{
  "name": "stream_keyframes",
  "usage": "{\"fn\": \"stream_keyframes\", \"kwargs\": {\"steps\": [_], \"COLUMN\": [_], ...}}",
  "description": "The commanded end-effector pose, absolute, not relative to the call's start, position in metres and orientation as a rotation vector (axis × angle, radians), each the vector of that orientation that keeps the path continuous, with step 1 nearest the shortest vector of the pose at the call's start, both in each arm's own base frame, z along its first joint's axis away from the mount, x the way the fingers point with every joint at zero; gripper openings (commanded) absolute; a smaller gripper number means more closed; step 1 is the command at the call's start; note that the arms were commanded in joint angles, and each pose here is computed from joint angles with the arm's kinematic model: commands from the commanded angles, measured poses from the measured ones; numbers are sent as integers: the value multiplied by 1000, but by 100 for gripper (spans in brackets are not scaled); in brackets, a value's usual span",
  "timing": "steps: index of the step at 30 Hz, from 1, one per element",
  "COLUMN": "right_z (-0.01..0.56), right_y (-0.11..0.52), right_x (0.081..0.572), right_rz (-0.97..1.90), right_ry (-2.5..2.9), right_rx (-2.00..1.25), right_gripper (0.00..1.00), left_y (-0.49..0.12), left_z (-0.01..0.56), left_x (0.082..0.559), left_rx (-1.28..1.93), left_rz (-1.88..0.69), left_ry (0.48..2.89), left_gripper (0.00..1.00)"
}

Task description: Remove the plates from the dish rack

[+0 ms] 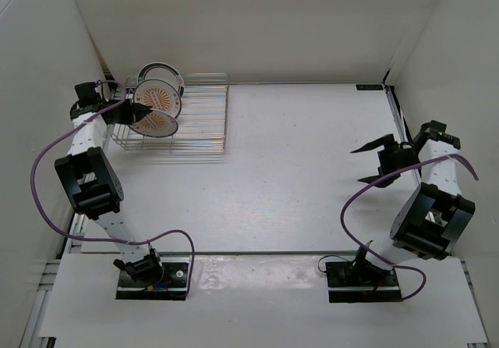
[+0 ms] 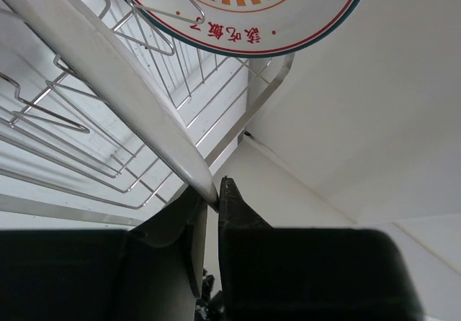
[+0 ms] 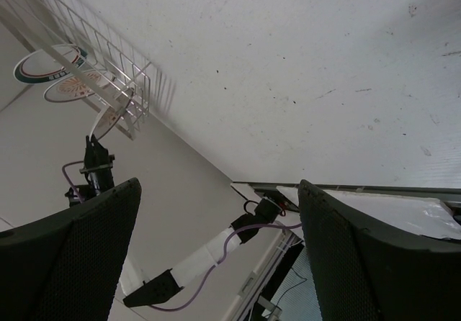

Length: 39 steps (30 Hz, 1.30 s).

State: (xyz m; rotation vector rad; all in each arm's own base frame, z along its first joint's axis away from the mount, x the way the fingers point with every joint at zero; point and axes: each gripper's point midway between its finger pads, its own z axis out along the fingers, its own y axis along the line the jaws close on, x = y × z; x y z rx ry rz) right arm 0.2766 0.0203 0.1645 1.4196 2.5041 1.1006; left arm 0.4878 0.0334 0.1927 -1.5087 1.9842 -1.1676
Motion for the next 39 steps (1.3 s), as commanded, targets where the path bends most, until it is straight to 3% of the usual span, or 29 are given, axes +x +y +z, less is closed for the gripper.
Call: {"fn": "stream_keyframes", "kwargs": {"steps": [1, 18, 30, 39], "right_z": [169, 175, 177, 176], "right_y": [26, 35, 40, 45], "right_x": [275, 274, 277, 274], "right_rz": [1134, 1140, 1130, 1114], "right_ry": [2489, 2519, 2552, 2580], "right_rx": [1395, 1303, 1239, 1201], "right_gripper": [91, 91, 91, 91], "left_y": [21, 28, 23, 4], "left_z": [213, 306, 376, 391], "left_x": [485, 509, 486, 445], "left_rx": [-1525, -1443, -1317, -1195], "left_rz": [-1273, -1465, -1480, -1359], "left_ry": [1943, 1669, 1572, 1687], "left_gripper": [0, 0, 0, 0]}}
